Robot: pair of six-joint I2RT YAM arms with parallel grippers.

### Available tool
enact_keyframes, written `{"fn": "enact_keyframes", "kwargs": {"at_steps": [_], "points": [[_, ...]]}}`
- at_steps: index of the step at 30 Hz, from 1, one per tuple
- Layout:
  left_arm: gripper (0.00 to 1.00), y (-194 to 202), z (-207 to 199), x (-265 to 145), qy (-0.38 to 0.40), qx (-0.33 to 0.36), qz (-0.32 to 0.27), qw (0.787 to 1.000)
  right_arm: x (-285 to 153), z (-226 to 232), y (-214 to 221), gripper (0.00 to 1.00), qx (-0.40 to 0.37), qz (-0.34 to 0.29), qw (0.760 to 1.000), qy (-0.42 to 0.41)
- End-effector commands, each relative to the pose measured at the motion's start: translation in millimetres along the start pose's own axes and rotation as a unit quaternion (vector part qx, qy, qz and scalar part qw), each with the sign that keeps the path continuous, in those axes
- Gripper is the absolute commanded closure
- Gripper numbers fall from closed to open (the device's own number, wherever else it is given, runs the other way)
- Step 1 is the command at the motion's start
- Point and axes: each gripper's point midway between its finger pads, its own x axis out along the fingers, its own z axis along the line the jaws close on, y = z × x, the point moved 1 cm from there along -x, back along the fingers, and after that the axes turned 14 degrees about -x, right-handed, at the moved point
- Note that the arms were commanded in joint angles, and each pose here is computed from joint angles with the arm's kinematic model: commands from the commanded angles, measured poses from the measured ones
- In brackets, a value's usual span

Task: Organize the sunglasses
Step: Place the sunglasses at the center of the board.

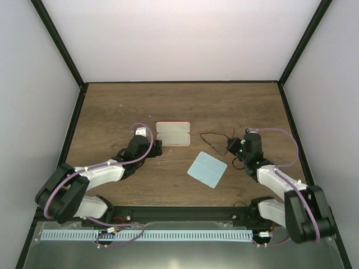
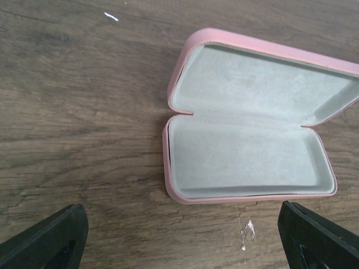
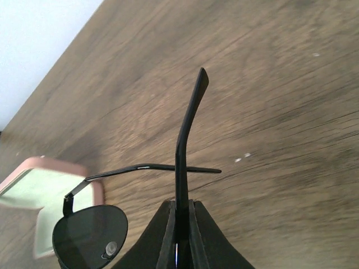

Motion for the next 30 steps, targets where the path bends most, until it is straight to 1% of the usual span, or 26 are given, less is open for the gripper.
{"fn": "enact_keyframes", "kwargs": {"at_steps": [1,7,13,14,17,20,22,24,27,30], "points": [[0.05,6.1,-6.1,3.8,0.017,-0.007,0.007,1.000,15.2,-3.3,-20.9,0.93,0.018,-0.005,0.999,-0.036],[0.05,4.7,-7.9,3.6,0.018,-0.007,0.006,1.000,37.9,-19.4,-10.9,0.93,0.030,0.025,0.999,-0.030],[0.05,4.4,-6.7,3.6,0.015,-0.007,0.005,1.000,45.6,-23.0,-8.8,0.92,0.031,0.029,0.999,-0.026],[0.05,4.7,-6.7,3.7,0.015,-0.007,0.005,1.000,45.7,-24.5,-9.9,0.89,0.031,0.027,0.999,-0.020],[0.05,5.5,-5.4,3.6,0.014,-0.009,0.006,1.000,45.4,-30.1,-16.8,0.71,0.029,0.019,0.999,0.004],[0.05,5.3,-5.2,2.4,0.014,-0.012,0.005,1.000,41.4,-31.6,-22.2,0.59,0.029,0.010,0.999,0.015],[0.05,5.9,-5.0,1.3,0.016,-0.014,0.005,1.000,36.0,-33.7,-24.0,0.56,0.031,0.003,0.999,0.026],[0.05,5.3,-6.3,-0.4,0.021,-0.017,0.003,1.000,27.8,-37.8,-23.0,0.54,0.038,-0.005,0.999,0.039],[0.07,9.5,-11.3,-1.9,0.033,-0.016,0.008,0.999,11.4,-35.1,-20.2,0.51,0.044,-0.022,0.998,0.029],[0.09,19.2,-25.5,-2.5,0.046,-0.009,0.016,0.999,-5.8,-27.6,-15.9,0.50,0.040,-0.037,0.998,0.010]]}}
